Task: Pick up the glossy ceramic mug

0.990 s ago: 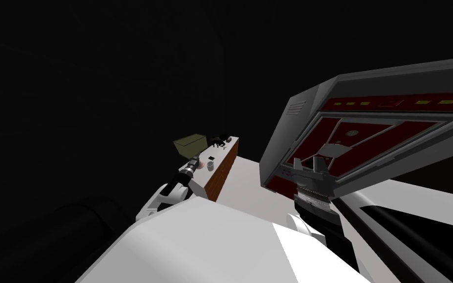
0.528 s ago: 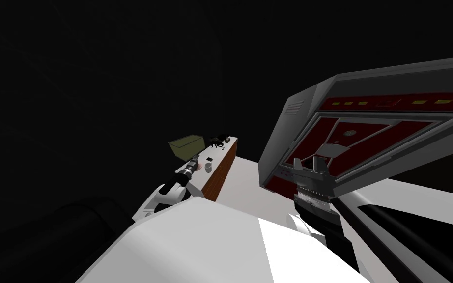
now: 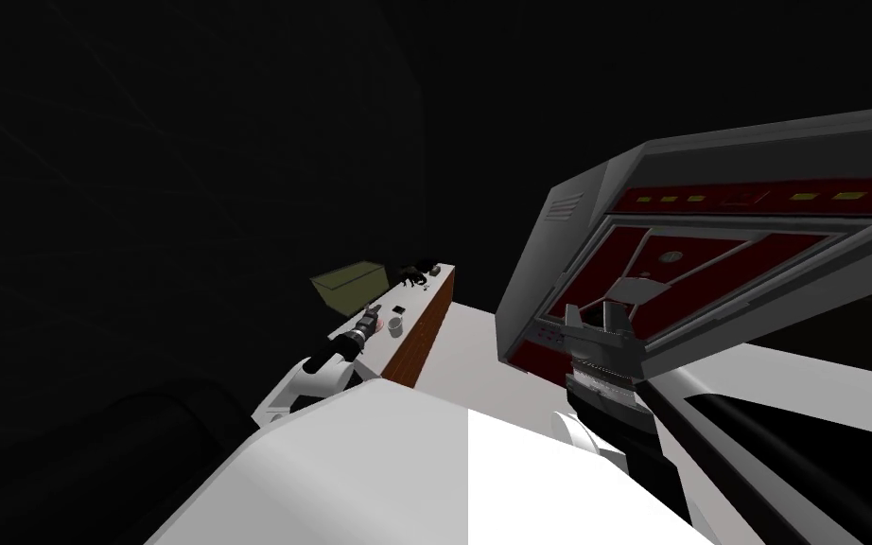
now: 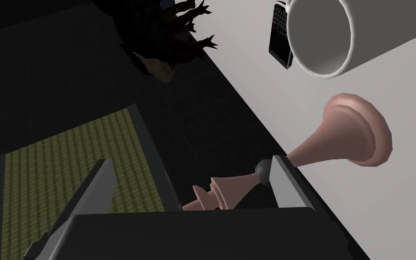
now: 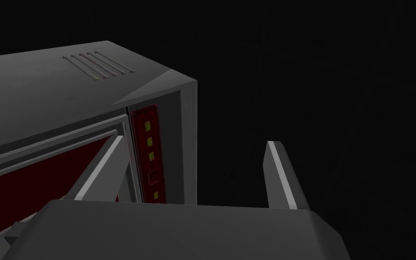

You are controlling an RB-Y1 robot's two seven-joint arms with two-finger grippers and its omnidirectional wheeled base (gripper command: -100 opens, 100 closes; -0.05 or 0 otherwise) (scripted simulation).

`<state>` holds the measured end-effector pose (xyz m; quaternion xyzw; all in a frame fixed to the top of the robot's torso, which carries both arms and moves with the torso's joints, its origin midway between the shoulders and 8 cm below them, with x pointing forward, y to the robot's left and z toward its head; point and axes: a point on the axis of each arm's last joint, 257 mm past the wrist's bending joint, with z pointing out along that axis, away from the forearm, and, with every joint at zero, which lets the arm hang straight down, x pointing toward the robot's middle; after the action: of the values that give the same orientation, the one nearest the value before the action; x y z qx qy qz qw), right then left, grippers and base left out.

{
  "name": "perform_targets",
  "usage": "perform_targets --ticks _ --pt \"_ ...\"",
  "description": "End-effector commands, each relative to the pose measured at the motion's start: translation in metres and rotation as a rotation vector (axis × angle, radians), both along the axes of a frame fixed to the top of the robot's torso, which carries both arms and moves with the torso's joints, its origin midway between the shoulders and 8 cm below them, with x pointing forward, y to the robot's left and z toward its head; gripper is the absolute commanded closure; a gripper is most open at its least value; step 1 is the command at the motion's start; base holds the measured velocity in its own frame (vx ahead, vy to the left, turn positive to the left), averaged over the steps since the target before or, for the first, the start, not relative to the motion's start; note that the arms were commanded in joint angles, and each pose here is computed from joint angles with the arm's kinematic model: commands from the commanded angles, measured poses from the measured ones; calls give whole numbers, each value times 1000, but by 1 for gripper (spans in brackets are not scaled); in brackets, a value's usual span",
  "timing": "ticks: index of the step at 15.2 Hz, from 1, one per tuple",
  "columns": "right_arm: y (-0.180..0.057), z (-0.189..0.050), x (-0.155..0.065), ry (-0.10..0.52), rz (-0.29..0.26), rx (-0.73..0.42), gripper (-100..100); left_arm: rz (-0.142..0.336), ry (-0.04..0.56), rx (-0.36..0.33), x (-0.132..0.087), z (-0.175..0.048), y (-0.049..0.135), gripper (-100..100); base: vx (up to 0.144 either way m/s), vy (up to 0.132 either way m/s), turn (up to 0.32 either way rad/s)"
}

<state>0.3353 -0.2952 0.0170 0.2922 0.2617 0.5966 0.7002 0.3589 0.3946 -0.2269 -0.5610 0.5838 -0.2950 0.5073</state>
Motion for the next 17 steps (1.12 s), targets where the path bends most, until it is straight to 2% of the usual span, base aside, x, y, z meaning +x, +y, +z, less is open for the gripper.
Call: perform_targets --ticks 1,2,5,8,12,14,15,17 --pt "0 0 0 0 0 0 0 6 28 -4 -3 -6 2 -100 38 -4 7" --pt "0 0 0 0 0 0 0 20 67 -10 -10 -15 9 -100 58 -10 -56" --pt "0 0 0 0 0 0 0 38 128 -21 -20 -29 15 -100 72 -11 -40" --pt "0 0 0 0 0 0 0 45 171 -29 -26 -39 16 -100 65 -5 -24" --pt "0 0 0 0 0 0 0 75 269 -50 -47 -59 26 -100 66 -9 -44" --pt "0 0 0 0 0 0 0 81 310 -59 -53 -68 26 -100 83 -4 -36" --pt "0 0 0 0 0 0 0 82 312 -59 -54 -69 26 -100 39 -2 3" --pt "0 0 0 0 0 0 0 96 369 -73 -67 -80 30 -100 69 -4 -53"
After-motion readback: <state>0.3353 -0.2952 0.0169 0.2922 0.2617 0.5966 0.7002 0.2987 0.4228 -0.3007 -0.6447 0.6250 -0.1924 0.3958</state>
